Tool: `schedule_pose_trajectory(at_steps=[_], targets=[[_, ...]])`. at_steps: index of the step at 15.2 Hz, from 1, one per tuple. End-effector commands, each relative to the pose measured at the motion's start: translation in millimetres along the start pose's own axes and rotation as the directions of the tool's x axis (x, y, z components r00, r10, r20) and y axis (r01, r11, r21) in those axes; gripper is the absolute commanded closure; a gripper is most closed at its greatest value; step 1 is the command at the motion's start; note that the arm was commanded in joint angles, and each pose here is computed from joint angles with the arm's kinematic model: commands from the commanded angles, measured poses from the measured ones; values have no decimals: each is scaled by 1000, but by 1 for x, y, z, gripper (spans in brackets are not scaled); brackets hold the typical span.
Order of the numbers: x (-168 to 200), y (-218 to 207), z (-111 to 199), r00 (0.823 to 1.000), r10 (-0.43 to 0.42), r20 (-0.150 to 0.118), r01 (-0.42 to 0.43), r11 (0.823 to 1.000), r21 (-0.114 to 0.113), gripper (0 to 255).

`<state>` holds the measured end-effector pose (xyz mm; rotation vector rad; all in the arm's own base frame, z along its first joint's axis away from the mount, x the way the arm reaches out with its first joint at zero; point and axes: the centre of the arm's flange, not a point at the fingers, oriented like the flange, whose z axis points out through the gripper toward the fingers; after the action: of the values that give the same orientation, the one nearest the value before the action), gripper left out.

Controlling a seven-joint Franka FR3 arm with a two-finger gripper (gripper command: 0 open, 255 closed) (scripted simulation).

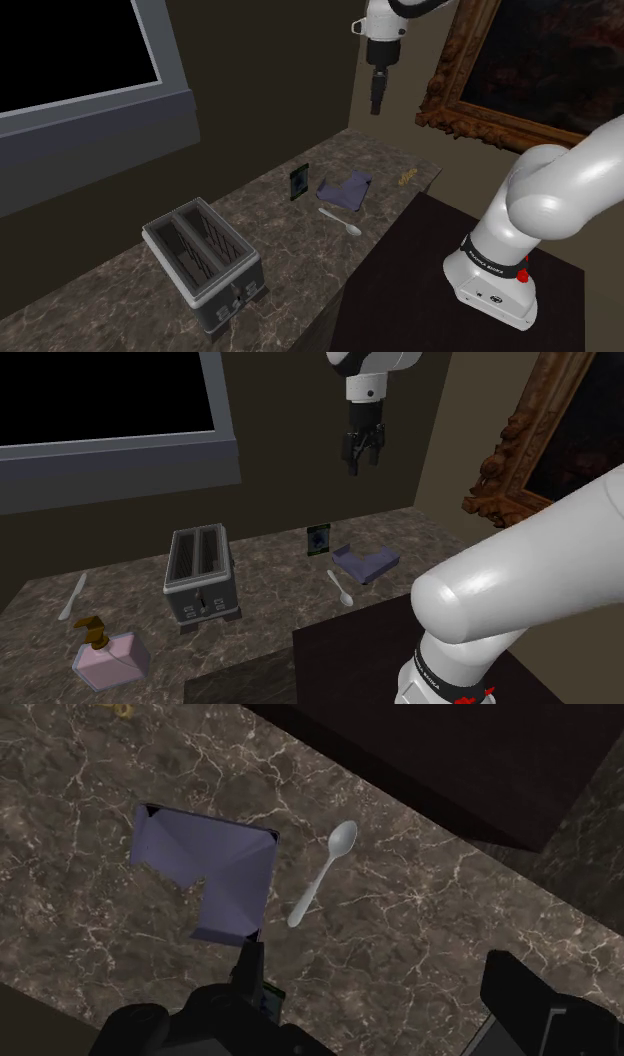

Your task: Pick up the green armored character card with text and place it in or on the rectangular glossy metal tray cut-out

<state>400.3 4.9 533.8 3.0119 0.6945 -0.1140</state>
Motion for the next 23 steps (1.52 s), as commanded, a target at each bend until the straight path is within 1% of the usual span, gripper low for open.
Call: schedule_pose_trajectory(at_steps=[1,3,6,9,12,14,17,20,23], targets=[[25,7,16,997,-71,23,71,997,-18,0],[49,11,32,989,-137,46,139,990,-34,0],[84,16,55,969,-234,84,239,969,-54,0],[118,18,80,937,-328,123,338,939,-71,0],[151,17,106,894,-417,163,433,897,-83,0],[173,15,124,860,-473,190,494,865,-89,0],[205,9,152,802,-551,232,582,808,-94,0],[235,2,181,734,-622,273,664,742,-95,0],[263,-8,211,658,-684,314,738,669,-91,0]])
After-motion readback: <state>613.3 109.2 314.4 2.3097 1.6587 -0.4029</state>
